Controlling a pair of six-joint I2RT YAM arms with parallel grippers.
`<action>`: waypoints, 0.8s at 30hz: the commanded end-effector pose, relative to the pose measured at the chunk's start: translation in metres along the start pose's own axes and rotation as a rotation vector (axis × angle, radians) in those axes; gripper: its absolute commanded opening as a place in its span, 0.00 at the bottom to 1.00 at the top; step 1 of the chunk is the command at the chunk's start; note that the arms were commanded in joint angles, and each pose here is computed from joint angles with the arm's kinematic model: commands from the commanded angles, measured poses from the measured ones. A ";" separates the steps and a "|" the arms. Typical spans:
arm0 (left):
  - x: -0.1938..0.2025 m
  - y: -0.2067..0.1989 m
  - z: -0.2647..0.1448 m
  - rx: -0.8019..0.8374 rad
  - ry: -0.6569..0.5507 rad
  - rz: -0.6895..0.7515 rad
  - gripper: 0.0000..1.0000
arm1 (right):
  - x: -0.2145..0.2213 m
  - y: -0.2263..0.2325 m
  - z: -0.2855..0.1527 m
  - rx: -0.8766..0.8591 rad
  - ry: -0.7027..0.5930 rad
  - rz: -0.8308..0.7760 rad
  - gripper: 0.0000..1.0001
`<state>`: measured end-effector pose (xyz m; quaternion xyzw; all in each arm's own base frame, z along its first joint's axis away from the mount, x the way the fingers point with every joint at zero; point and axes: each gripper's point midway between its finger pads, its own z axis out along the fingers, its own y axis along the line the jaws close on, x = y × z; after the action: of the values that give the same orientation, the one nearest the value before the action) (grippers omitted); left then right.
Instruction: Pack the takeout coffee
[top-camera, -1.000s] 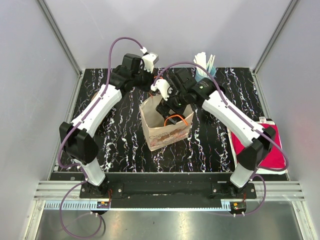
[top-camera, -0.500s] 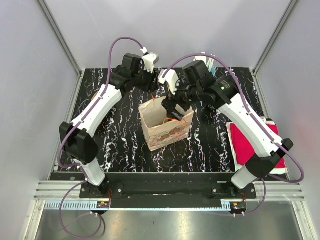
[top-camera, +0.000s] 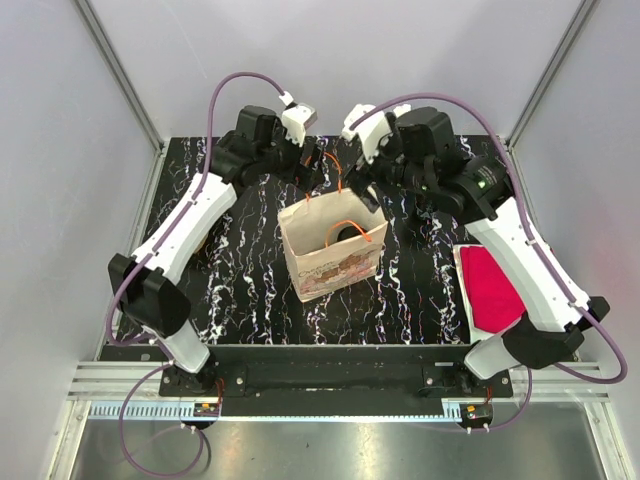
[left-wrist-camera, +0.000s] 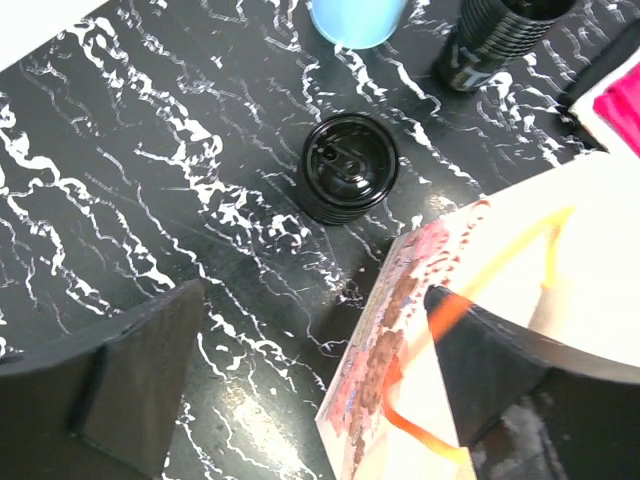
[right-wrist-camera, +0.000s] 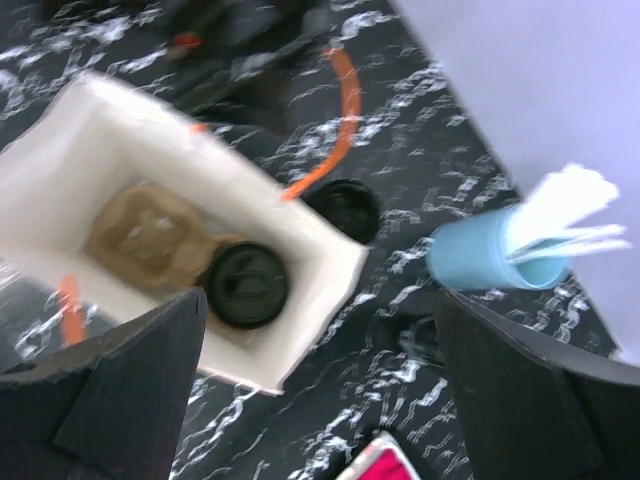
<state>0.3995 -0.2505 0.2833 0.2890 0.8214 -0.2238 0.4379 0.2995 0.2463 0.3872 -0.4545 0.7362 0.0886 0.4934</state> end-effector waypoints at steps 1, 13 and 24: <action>-0.030 -0.023 -0.022 0.087 -0.112 0.065 0.99 | -0.014 -0.083 -0.024 0.350 -0.079 0.083 1.00; -0.037 -0.044 -0.040 0.169 -0.141 0.144 0.93 | 0.082 -0.246 0.002 0.727 0.015 0.295 0.84; -0.041 -0.050 -0.031 0.191 -0.117 0.182 0.50 | 0.161 -0.320 0.061 0.748 0.029 0.431 0.60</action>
<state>0.3642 -0.2676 0.3130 0.3660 0.7712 -0.2697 0.4456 0.5382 0.0020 0.3072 -0.0935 0.8318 -0.1232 0.5331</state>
